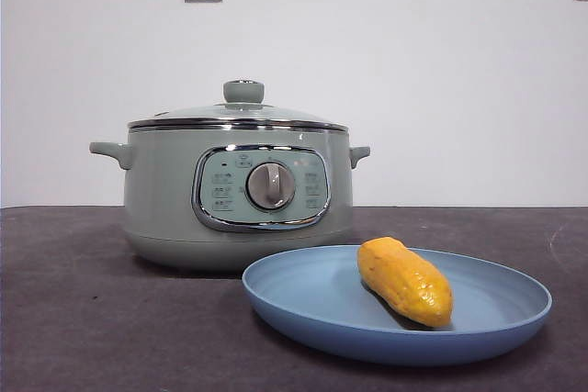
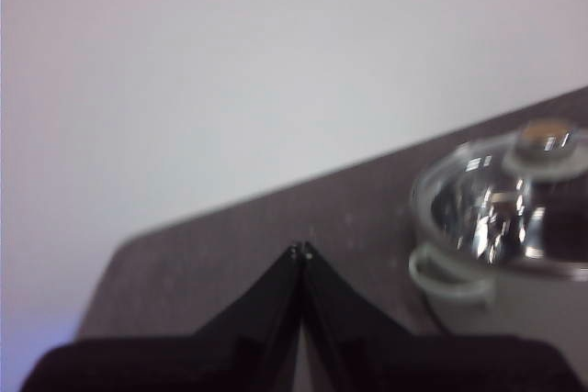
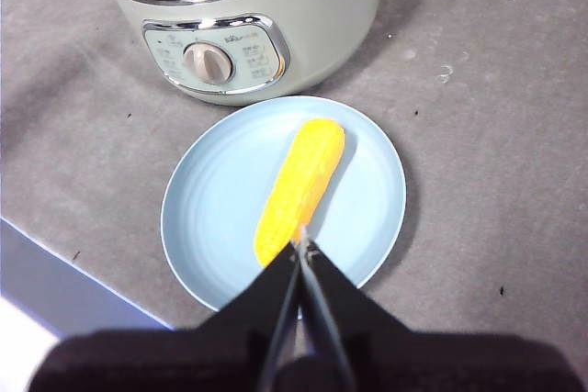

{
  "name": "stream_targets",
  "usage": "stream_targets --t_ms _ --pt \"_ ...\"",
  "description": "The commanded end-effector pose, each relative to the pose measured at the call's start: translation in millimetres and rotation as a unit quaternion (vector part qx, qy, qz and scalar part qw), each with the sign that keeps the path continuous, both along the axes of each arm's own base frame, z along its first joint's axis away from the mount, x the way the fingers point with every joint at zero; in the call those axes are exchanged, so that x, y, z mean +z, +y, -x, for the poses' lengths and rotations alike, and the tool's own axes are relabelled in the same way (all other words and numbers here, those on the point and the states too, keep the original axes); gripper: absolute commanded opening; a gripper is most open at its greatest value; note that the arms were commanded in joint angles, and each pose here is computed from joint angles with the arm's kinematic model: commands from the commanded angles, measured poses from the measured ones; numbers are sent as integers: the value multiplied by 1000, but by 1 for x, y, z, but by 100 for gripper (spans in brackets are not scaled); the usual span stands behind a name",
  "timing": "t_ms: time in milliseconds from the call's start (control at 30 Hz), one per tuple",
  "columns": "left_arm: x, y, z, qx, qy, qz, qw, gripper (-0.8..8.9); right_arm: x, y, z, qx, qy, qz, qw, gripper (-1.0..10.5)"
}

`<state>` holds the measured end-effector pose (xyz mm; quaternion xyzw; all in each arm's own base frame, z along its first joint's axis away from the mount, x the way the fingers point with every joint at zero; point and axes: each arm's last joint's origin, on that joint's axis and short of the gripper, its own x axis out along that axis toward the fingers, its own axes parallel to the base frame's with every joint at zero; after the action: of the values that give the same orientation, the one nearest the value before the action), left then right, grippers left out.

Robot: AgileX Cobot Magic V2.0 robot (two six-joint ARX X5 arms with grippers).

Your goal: Take the corn out from the steamer,put the corn on the plate,close the lid

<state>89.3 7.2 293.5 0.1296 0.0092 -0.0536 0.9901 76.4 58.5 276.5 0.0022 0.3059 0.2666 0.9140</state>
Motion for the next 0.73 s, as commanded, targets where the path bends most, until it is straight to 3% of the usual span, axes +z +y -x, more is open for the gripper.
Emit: stream_targets --t_ms 33,400,733 --pt "-28 1 0 19 8 30 999 -4 -2 1 0 -1 0 0 1000 1" --pt "-95 6 -1 100 24 72 992 -4 -2 1 0 -1 0 0 1000 1" --pt "-139 6 -6 101 46 119 987 -4 -2 0 0 -1 1 0 1000 1"
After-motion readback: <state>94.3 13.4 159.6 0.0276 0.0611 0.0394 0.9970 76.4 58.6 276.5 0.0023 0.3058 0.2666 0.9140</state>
